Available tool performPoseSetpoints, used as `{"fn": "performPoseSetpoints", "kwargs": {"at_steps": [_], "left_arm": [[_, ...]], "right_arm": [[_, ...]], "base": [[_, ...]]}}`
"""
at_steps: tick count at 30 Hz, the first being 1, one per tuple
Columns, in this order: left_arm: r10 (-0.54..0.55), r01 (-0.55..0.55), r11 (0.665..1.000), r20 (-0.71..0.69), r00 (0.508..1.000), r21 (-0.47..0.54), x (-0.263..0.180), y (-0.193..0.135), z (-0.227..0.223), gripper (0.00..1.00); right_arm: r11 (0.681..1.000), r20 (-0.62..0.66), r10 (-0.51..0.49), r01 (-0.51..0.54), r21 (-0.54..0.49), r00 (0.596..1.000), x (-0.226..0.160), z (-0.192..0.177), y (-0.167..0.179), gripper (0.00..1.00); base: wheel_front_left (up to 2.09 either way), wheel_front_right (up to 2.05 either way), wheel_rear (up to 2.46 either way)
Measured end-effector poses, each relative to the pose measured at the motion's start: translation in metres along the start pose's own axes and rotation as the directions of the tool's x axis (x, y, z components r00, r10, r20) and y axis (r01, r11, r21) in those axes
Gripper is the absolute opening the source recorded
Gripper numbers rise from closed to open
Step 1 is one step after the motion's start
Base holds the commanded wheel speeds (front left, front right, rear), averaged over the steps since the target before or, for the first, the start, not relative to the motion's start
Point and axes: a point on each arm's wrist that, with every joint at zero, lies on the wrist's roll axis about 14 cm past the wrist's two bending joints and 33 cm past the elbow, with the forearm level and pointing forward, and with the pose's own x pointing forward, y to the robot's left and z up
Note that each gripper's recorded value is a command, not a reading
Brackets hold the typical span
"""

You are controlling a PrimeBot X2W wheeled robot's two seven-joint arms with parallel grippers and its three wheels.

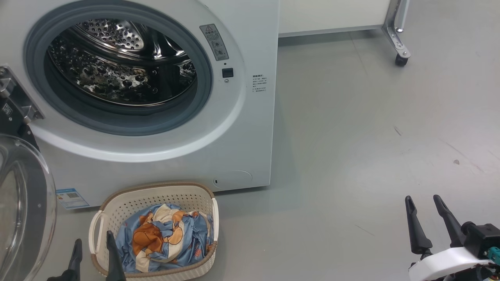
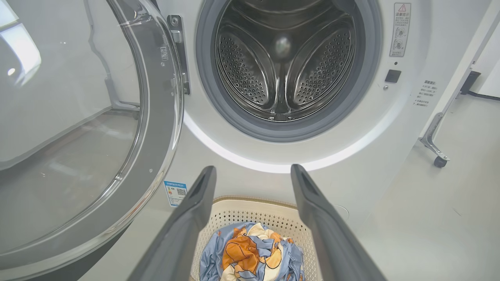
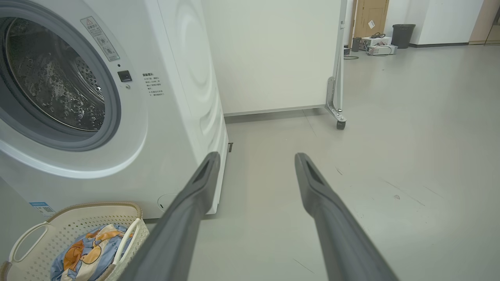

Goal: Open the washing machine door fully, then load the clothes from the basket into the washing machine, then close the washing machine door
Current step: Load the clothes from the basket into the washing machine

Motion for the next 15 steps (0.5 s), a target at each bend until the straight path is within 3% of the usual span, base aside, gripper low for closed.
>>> {"fn": "performPoseSetpoints", "kwargs": {"at_steps": [15], "left_arm": [[0.0,0.0,1.0,-0.009,1.0,0.001,0.002,-0.0002,-0.0029,1.0]], "right_arm": [[1.0,-0.015,-0.001,0.001,0.001,1.0,0.0012,-0.0043,0.0,1.0]], "base": [[0.0,0.0,0.0]]}}
